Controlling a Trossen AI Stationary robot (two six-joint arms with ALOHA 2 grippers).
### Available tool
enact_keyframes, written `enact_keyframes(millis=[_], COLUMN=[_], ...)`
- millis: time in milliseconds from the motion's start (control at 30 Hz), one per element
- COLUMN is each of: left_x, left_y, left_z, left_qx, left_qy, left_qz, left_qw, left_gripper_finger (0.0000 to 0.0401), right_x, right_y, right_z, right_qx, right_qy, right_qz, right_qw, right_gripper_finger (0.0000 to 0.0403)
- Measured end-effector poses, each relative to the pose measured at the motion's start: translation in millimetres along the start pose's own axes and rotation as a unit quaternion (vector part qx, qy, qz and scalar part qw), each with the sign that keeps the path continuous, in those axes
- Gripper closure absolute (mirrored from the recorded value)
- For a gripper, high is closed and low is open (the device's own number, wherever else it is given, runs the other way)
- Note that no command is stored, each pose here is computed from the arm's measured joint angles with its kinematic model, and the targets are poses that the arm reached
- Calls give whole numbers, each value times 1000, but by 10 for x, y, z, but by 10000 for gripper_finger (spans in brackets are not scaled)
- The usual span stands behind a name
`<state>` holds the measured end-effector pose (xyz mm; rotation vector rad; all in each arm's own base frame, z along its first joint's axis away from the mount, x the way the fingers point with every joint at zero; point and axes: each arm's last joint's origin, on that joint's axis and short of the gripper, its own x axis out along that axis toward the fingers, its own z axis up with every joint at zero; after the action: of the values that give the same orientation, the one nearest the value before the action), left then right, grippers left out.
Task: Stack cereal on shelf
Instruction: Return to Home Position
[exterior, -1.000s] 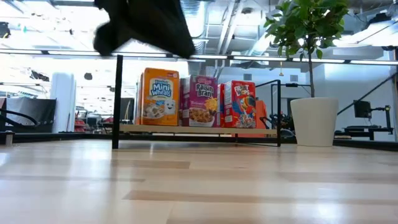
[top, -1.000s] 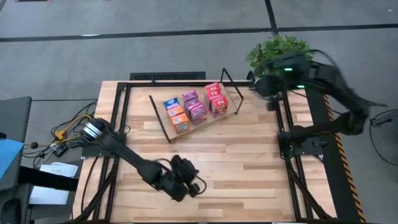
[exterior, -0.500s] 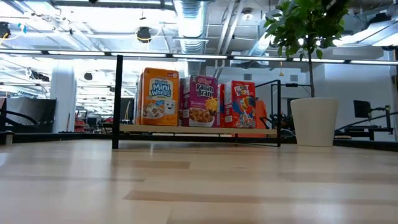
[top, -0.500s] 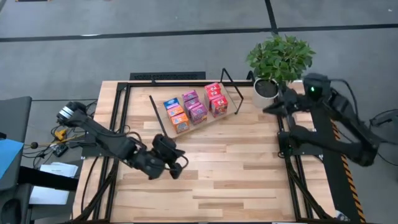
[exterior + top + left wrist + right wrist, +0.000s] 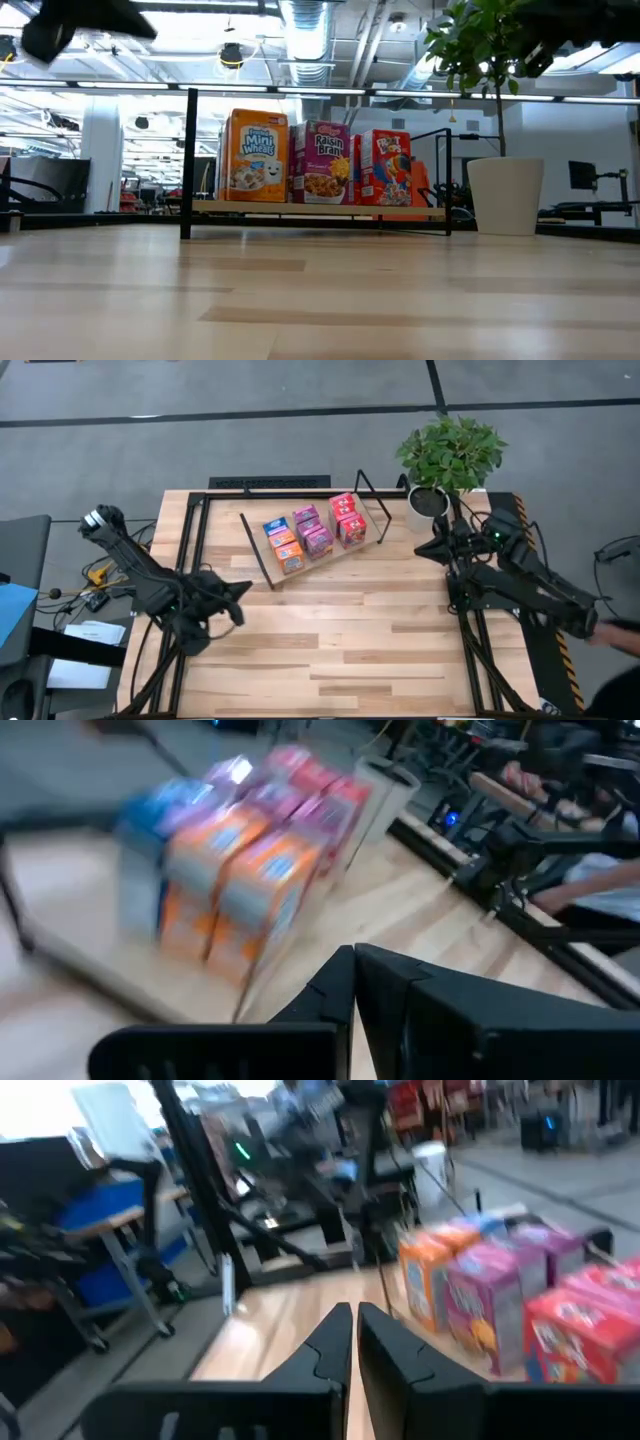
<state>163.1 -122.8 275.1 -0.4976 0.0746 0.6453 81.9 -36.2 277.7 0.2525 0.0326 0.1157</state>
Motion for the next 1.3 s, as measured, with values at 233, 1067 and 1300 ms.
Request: enact_keyframes(millis=[233,1067,1300], left_x=[-118,-84,-94], left_y=[726,1464,1446], left_z=[-272,-612,-620], left_qx=[-107,-102,-40], left_qy=[22,41,47], left_qz=[-48,-224,-255], left_qw=[993,968,965], left_gripper_finger=[401,401,401], right_x=[96,254,251], right_y=[-113,-378,-403], right_z=[-231,-1197,-1236], right_qx=[27,137,145], right_qy=[-12,34,46], right_qz=[-5,-114,-142], right_qw=[1000,984,978], right_gripper_finger=[356,356,356])
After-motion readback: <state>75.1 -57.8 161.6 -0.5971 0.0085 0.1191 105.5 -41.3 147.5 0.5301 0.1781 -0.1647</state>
